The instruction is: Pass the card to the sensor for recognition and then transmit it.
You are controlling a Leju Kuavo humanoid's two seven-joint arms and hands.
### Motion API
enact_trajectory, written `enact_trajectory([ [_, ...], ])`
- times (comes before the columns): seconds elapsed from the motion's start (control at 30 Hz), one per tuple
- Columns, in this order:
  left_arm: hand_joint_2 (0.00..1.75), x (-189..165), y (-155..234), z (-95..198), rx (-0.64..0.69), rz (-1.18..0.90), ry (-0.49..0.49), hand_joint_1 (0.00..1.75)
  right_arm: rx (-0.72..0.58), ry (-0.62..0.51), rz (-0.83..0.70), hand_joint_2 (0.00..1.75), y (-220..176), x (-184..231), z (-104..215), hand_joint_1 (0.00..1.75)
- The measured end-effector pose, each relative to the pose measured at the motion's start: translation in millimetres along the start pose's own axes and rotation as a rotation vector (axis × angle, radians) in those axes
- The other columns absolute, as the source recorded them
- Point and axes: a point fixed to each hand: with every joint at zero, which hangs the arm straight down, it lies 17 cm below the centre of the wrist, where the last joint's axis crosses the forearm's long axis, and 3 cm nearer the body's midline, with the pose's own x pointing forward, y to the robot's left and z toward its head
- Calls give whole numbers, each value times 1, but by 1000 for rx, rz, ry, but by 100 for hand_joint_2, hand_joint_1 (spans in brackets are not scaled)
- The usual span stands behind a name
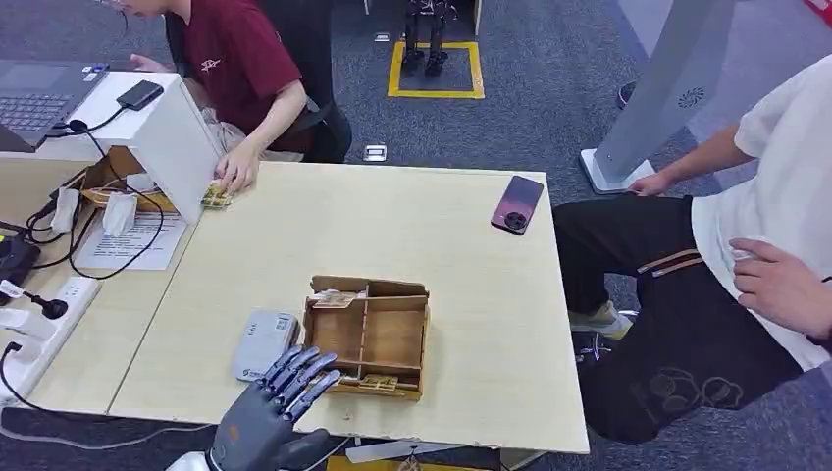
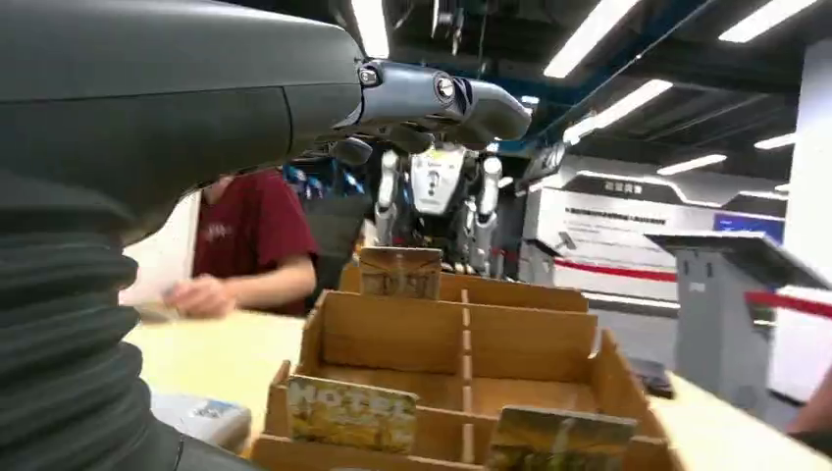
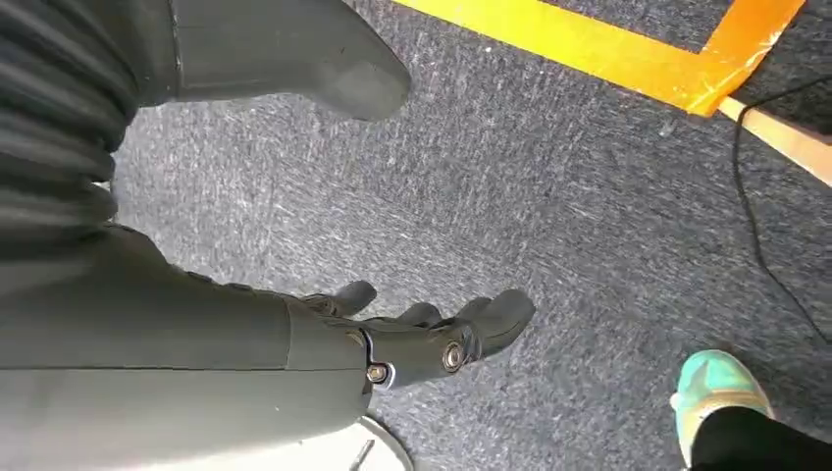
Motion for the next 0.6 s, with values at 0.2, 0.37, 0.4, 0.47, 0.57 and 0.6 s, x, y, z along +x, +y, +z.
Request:
enact_trajectory([
  [0.2,175,-17,-13,9,-25,-67,41,0,-7,-3,-2,175,-3,1,-1,0],
  [0.37,175,-28,-18,10,-29,-96,70,0,-9,-6,-1,175,-4,2,-2,0],
  [0.4,175,-30,-19,10,-33,-98,76,0,-9,-7,0,175,-4,2,-2,0],
  [0.47,175,-32,-21,10,-38,-107,79,0,-9,-10,0,175,-4,3,-2,0],
  [0.57,175,-35,-25,11,-46,-117,91,0,-9,-13,0,175,-4,3,-2,0],
  [0.6,175,-36,-25,10,-44,-122,96,0,-9,-15,0,175,-4,3,-2,0],
])
